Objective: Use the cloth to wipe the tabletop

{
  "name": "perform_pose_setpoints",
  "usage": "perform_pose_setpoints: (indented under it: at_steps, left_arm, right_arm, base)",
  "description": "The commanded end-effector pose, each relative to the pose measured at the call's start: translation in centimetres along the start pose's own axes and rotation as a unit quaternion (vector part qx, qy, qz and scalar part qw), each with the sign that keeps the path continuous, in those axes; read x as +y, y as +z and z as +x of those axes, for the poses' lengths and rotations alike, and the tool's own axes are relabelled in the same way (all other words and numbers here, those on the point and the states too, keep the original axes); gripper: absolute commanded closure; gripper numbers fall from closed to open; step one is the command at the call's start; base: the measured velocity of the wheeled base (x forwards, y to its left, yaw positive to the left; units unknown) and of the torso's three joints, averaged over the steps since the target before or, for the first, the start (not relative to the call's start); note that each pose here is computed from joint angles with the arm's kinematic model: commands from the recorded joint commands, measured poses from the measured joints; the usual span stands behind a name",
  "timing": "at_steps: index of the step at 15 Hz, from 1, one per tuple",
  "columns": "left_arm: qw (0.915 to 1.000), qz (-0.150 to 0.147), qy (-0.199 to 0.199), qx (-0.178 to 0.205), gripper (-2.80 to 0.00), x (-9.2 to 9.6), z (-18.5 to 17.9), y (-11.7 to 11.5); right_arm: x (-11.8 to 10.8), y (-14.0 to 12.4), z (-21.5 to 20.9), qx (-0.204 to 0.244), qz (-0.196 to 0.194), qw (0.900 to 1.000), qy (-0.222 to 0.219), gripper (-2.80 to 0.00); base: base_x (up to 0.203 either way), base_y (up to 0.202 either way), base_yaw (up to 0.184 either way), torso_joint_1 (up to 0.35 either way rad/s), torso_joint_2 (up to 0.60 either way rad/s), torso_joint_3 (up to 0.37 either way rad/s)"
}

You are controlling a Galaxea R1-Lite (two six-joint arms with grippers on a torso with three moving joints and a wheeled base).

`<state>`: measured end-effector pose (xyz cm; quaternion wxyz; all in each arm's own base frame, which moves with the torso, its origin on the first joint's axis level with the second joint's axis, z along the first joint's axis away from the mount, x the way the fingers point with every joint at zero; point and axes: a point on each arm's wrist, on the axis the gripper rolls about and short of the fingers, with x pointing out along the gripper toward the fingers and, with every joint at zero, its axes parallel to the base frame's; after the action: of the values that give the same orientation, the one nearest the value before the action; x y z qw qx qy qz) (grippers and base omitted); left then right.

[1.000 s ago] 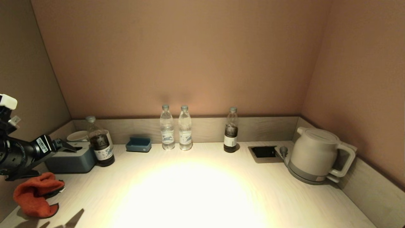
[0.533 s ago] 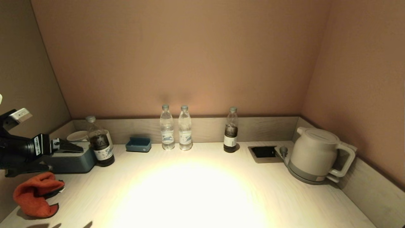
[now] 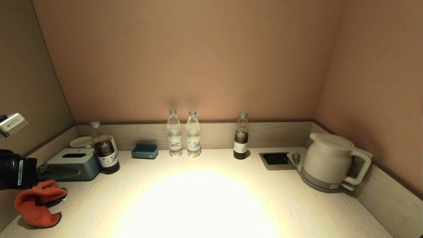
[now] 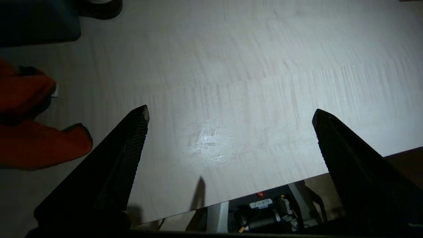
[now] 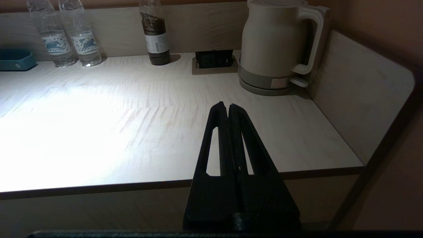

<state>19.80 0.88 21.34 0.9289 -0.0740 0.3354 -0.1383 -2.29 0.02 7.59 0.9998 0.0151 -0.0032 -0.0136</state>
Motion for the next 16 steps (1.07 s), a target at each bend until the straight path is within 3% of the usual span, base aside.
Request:
perform_pose_setpoints:
  at_steps: [1,4,9,10,16]
  left_arm:
    - [0.9983,0.026,0.023,-0.047,-2.8,-0.5,-1.6,-1.2]
    - [0.9912,0.036,0.09,-0.091,-2.8,-0.4,-1.9,-1.7]
    - [0.9835,0.05,0.099,-0.143,-2.8,-0.9,-3.3,-2.9]
    - [0.9817,0.054,0.099,-0.153,0.0,-1.1,-3.9,-3.0]
    - [0.9683,0.072,0.099,-0.218,0.0,-2.6,-7.5,-4.9]
  right_arm:
    - [0.0,0.0,0.0,0.001,0.0,1.0,0.0,0.0]
    - [0.0,0.0,0.0,0.001,0.0,1.0,0.0,0.0]
    - [0.0,0.0,0.0,0.001,0.0,1.0,0.0,0.0]
    - [0.0,0.0,0.0,0.001,0.0,1.0,0.0,0.0]
    - [0.0,0.0,0.0,0.001,0.0,1.0,0.0,0.0]
  base:
    - [0.0,0.0,0.0,0.0,0.0,0.0]
    - [0.0,0.0,0.0,0.0,0.0,0.0]
    - [0.0,0.0,0.0,0.0,0.0,0.0]
    - [0.0,0.0,0.0,0.0,0.0,0.0]
    - [0.0,0.0,0.0,0.0,0.0,0.0]
